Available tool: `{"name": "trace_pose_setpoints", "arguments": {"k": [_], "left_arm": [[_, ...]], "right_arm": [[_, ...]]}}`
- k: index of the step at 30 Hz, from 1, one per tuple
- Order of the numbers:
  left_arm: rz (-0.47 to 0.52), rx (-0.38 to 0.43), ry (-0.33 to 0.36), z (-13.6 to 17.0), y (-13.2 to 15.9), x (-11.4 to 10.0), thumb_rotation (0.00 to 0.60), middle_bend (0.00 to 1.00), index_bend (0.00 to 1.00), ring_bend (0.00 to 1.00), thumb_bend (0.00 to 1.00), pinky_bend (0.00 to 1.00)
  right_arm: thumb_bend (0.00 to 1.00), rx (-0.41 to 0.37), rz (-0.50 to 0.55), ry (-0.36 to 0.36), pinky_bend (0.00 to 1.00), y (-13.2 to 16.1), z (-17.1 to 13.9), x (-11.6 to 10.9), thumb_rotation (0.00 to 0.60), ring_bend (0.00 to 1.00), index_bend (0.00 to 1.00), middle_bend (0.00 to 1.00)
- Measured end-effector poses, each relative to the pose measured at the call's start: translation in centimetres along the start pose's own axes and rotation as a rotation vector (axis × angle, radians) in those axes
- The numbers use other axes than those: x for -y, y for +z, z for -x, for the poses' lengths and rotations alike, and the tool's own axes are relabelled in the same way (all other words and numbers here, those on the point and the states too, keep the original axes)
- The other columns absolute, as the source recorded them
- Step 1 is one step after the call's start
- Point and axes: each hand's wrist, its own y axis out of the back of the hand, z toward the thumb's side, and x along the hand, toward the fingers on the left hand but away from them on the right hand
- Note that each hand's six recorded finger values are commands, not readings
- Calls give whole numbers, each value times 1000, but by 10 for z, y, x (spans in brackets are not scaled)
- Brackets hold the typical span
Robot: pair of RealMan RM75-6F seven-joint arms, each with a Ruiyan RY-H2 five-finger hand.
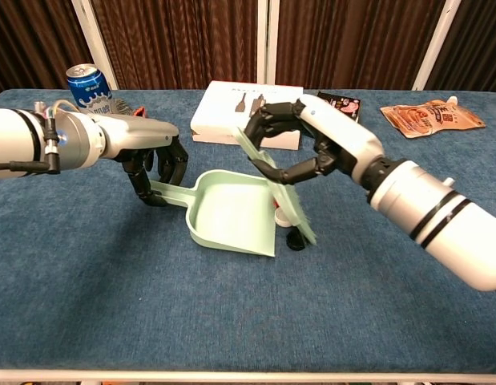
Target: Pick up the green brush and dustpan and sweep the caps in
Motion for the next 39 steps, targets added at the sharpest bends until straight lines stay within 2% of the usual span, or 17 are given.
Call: {"name": "trace_pose_setpoints", "arguments": {"k": [12,20,25,32,35,39], "left_arm": [[19,13,-7,-3,6,2,600,549,542,352,291,351],[20,14,-9,-3,8,2,600,546,539,352,289,351],[18,10,-12,-1,5,2,600,490,435,352,286,351],[26,6,0,3,1,-2,600,362,265,321,284,350],[31,8,13,5,0,-4,600,320,224,282,281,349],[39,-4,64,12,-8,-13,600,301,206,241,274,334]], "right_arm": [[610,-24,100,-37,190,13,12,19,600,237,660,559],[610,-66,143,-82,188,27,19,17,600,237,659,559],[612,-77,109,-91,187,24,13,4,600,237,660,559],[613,-68,-73,-92,158,9,-4,-44,600,231,661,557],[613,-44,-200,-69,136,2,-14,-72,600,224,642,556],[567,19,-442,9,87,-12,-31,-110,600,164,574,522]]}}
